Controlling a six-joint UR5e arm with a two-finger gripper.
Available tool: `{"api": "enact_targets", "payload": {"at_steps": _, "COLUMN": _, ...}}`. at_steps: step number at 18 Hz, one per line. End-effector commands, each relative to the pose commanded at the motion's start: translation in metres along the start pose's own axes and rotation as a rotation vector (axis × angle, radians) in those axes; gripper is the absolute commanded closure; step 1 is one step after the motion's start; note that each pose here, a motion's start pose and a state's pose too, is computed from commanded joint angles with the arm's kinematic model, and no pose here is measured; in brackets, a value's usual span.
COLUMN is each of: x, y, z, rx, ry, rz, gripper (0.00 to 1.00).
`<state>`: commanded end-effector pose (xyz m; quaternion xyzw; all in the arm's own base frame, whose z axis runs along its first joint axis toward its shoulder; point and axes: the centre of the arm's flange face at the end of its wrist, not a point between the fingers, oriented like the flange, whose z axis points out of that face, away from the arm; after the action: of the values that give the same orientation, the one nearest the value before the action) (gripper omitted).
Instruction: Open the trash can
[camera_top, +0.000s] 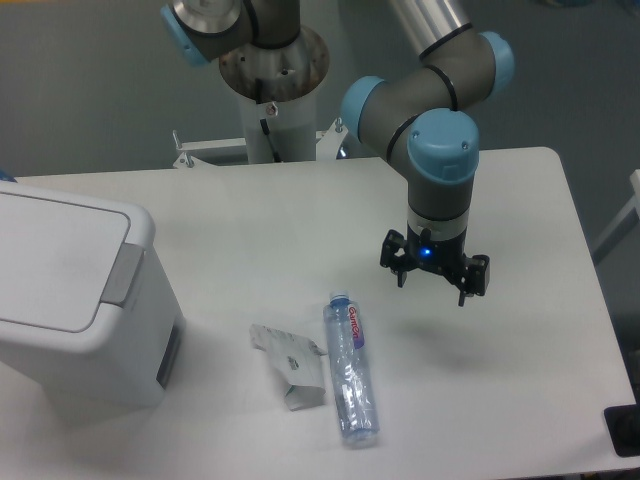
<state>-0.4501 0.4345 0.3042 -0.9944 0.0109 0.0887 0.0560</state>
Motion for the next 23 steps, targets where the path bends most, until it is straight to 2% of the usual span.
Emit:
{"api": "enact_targets", "payload": {"at_steps": 8, "x": 0.000, "y": -0.001, "z": -0.002, "rx": 0.003, "ry": -0.021, "rz": 0.006, "gripper": 0.00}}
{"api": "enact_targets", "payload": {"at_steps": 15, "x": 0.007, "y": 0.002, "z": 0.011, "rx": 0.018, "ry": -0.029, "rz": -0.015, "gripper": 0.00}}
{"api": "enact_targets", "payload": {"at_steps": 17, "x": 0.008, "y": -0.002, "z": 0.008, "rx": 0.054, "ry": -0.018, "rz": -0.051, "gripper": 0.00}}
{"api": "enact_targets", "payload": {"at_steps": 21, "x": 0.001, "y": -0.014, "z": -0.005, "rx": 0.125, "ry": 0.000, "rz": -0.242, "gripper": 0.00}}
{"api": "enact_targets", "payload": {"at_steps": 23, "x": 0.001, "y": -0.023, "z": -0.013, "rx": 0.147, "ry": -0.005, "rz": -0.246, "gripper": 0.00}}
